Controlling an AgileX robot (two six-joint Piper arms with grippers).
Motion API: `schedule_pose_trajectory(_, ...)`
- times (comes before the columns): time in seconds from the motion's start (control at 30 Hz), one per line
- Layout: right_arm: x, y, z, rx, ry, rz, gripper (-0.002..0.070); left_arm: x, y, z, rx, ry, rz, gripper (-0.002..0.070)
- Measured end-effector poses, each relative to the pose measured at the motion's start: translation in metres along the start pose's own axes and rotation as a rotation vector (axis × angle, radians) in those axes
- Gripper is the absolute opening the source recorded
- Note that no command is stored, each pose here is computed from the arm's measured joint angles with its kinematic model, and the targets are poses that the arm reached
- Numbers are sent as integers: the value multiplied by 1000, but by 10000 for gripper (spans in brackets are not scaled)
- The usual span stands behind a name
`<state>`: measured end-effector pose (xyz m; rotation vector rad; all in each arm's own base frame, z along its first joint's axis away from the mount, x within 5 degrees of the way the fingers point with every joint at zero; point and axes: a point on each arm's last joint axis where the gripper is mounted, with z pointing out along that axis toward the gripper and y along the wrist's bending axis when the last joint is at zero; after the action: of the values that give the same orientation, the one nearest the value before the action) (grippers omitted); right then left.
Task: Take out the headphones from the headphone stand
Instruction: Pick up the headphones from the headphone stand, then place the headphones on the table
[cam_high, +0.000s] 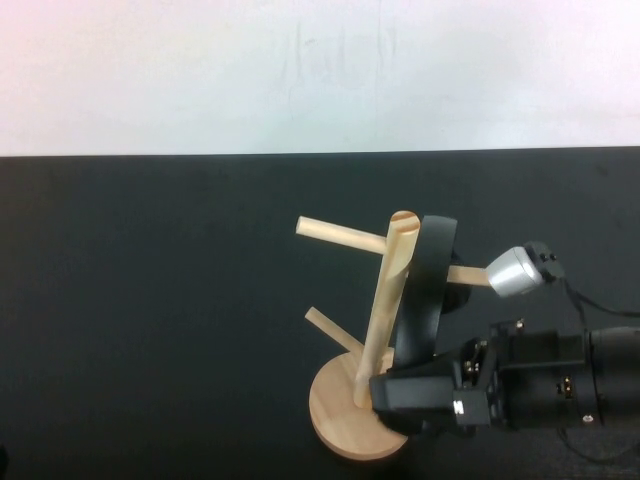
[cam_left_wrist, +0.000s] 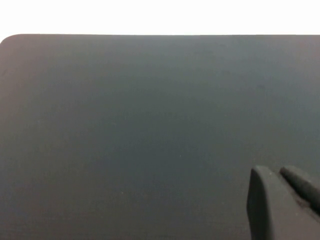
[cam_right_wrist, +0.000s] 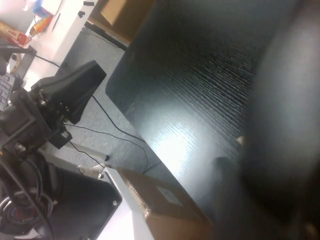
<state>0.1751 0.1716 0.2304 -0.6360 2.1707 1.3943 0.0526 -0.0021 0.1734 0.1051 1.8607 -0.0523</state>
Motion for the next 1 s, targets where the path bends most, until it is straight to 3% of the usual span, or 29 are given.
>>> schedule_pose_trajectory(0.1, -2, 2, 0, -18, -8, -25, 112, 0, 0, 0, 0, 0, 0, 2)
schedule_pose_trajectory(0.2, -5, 8, 0, -58, -20, -32, 68, 0, 0, 0, 0, 0, 0, 2)
schedule_pose_trajectory(0.47, -5, 12, -1, -100, -13, -40, 63, 0, 0, 0, 0, 0, 0, 2)
schedule_pose_trajectory(0.7, -8, 19, -14, -11, -71, -92, 56, 0, 0, 0, 0, 0, 0, 2)
schedule_pose_trajectory(1.0, -7, 54, -48, 18, -153, -170, 55, 0, 0, 0, 0, 0, 0, 2)
